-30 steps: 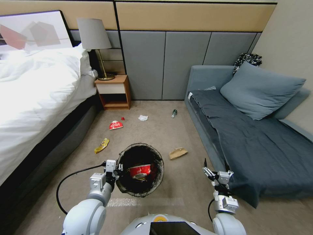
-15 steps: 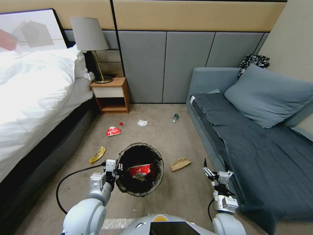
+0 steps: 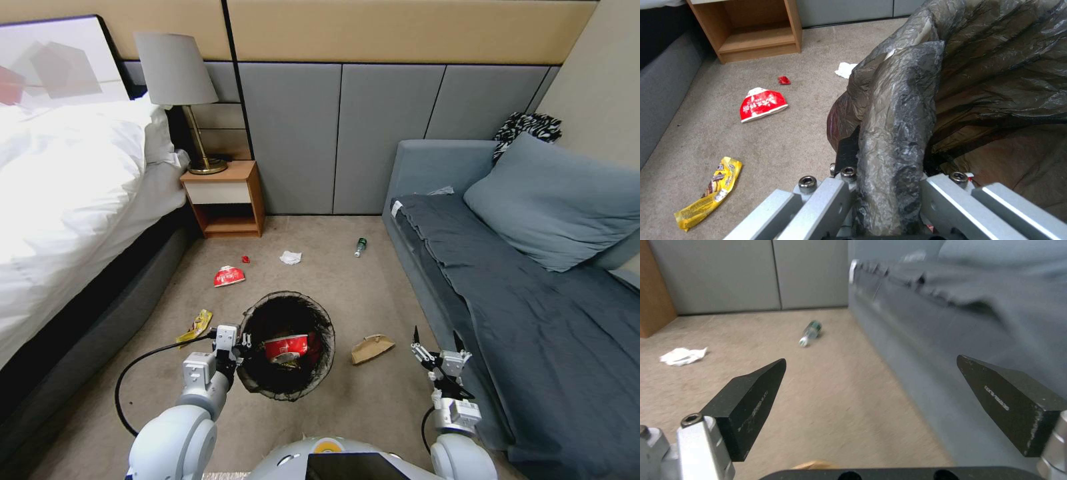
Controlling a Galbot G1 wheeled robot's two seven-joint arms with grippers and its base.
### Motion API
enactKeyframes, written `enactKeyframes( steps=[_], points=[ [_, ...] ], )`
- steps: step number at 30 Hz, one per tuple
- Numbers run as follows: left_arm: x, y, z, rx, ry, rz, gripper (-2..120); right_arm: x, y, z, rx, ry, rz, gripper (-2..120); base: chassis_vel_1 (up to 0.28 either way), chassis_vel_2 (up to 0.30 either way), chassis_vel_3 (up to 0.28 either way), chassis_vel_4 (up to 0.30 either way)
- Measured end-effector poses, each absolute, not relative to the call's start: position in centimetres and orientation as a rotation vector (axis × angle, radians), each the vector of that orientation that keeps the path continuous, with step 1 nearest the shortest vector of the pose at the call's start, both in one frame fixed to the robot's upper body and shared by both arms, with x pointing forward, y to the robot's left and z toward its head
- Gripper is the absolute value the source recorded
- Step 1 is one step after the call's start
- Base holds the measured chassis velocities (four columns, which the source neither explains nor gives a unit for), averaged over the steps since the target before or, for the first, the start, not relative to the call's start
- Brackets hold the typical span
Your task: Pick up the trash bin, then pick up the garbage from the floor and place it into the trash bin.
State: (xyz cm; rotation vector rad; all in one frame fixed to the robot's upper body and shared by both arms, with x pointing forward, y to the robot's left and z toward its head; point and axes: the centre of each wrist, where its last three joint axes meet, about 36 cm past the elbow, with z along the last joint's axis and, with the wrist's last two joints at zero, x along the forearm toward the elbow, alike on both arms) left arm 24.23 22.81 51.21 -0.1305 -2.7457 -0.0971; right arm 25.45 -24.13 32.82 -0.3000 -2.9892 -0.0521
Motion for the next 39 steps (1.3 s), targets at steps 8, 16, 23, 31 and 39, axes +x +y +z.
enactKeyframes(
  steps=[8,16,23,31,39],
  points=[
    [24.0,22.7,51.6,-0.133,-2.753,-0.096,1,29.5,-23.9,32.2,-0.235,-2.837,-0.288,100,0.0,0.0,0.0,0.0],
    [24.0,22.7,51.7,-0.133,-2.754,-0.096,1,31.6,-23.3,32.0,-0.204,-2.753,-0.405,100,0.0,0.0,0.0,0.0],
    [24.0,22.8,51.8,-0.131,-2.757,-0.097,1,36.0,-21.8,30.9,-0.183,-2.64,-0.477,100,0.0,0.0,0.0,0.0],
    [24.0,22.7,51.9,-0.134,-2.76,-0.094,1,39.7,-21.0,30.3,-0.198,-2.533,-0.483,100,0.0,0.0,0.0,0.0],
    [24.3,22.6,51.7,-0.148,-2.758,-0.093,1,41.5,-20.9,29.4,-0.26,-2.454,-0.444,100,0.0,0.0,0.0,0.0]
  ],
)
